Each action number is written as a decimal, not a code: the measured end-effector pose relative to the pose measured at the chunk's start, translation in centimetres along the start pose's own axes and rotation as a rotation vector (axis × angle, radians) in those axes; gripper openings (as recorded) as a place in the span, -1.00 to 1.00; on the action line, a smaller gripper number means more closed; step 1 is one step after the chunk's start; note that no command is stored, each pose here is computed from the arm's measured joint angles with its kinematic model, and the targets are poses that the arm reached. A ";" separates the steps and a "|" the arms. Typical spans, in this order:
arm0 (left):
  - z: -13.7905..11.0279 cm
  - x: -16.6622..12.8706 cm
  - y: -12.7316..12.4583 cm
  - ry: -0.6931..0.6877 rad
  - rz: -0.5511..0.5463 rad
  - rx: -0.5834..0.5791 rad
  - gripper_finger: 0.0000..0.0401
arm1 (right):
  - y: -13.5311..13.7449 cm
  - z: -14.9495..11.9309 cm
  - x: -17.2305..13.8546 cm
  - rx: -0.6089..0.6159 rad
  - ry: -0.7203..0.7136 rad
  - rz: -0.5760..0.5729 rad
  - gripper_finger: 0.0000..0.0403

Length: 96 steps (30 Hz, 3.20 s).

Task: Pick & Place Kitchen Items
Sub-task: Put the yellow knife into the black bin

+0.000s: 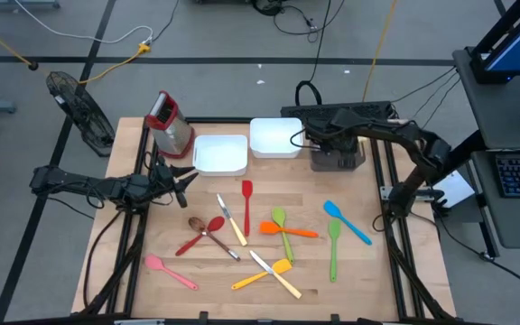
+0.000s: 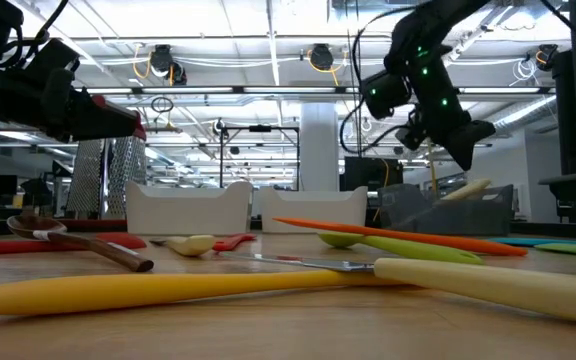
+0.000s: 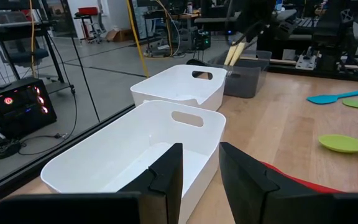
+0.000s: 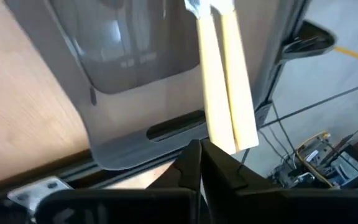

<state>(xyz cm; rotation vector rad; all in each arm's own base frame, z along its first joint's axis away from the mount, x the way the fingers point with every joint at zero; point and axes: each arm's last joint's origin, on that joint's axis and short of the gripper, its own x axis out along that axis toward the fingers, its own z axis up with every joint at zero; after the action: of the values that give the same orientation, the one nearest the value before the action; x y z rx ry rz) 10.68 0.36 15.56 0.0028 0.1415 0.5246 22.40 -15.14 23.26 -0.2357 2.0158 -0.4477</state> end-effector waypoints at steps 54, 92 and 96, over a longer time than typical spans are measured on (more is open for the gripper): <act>0.0 0.0 0.0 0.003 0.001 0.012 -0.47 | 20.0 -2.5 -15.2 0.039 -1.488 0.696 -1.00; -0.1 0.0 -0.1 0.007 -0.033 0.018 -0.47 | 31.0 -0.1 -17.3 -0.259 -0.890 0.742 -1.00; -0.1 0.0 -0.1 0.007 -0.034 0.021 -0.47 | 31.7 0.7 -17.7 -0.211 -0.825 0.739 -1.00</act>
<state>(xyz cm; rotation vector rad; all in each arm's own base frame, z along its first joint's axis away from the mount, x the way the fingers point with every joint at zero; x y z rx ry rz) 10.71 0.27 15.50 0.0190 0.1535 0.4896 32.07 19.83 24.34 0.1859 1.1995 0.3038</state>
